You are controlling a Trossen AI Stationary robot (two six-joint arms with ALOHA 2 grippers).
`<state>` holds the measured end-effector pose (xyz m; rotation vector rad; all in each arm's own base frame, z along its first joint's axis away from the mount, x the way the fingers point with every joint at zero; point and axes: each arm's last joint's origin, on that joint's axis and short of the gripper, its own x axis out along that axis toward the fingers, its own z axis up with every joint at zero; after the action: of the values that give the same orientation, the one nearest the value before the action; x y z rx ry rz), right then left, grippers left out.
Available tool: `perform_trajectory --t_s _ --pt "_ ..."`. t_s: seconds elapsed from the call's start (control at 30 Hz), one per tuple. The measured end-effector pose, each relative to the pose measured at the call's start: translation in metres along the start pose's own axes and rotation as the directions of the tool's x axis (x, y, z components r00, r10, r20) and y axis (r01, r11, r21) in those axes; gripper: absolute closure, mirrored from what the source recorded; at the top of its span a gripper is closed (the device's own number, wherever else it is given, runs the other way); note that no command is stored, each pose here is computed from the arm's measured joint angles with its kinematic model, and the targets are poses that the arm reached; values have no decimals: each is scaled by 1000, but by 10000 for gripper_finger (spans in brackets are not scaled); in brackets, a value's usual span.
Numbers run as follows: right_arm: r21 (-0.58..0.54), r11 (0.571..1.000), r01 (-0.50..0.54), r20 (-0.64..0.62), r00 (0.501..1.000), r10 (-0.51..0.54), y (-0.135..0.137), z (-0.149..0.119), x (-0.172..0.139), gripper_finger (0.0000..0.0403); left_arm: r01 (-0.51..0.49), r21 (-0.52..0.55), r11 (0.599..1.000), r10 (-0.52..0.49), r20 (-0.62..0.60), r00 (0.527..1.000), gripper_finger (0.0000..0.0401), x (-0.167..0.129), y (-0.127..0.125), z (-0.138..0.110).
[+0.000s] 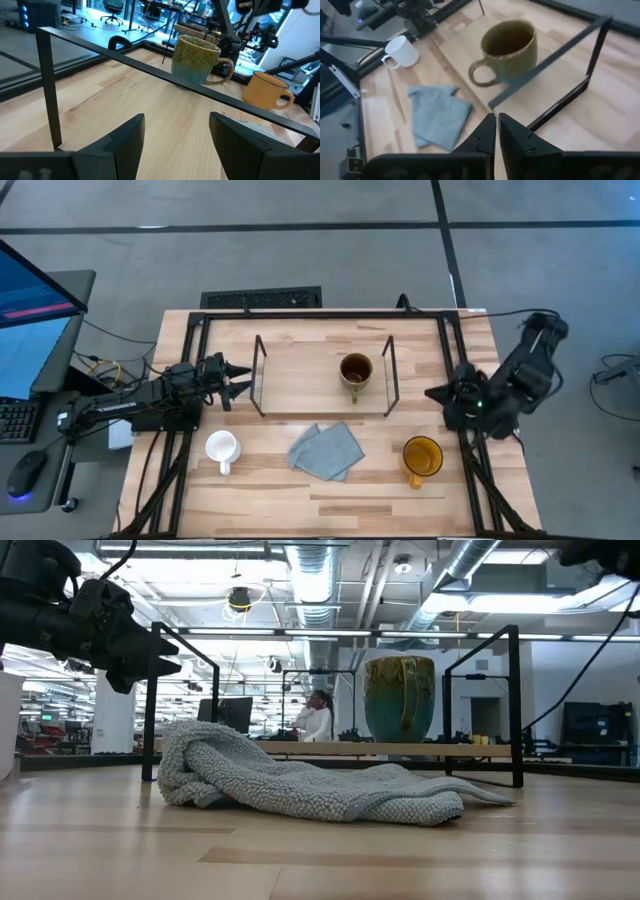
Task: Stack small to large cups/mugs on shelf
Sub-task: Put the yellow mug on the shelf
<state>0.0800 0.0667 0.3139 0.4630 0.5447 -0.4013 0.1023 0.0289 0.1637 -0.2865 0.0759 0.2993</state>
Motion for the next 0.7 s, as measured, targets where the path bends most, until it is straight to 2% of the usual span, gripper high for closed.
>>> perform_trajectory --t_s 0.4,0.53,0.7 --pt "52 995 -84 -55 995 87 -1 -36 1 361 -1 0 1000 1 -1 1000 186 0 0 0" --pt "112 991 -68 -131 988 83 -1 -47 3 361 -2 0 1000 2 -4 1000 186 0 0 0" --pt "133 990 -51 -156 985 71 4 -56 4 361 -2 0 1000 2 -5 1000 186 0 0 0"
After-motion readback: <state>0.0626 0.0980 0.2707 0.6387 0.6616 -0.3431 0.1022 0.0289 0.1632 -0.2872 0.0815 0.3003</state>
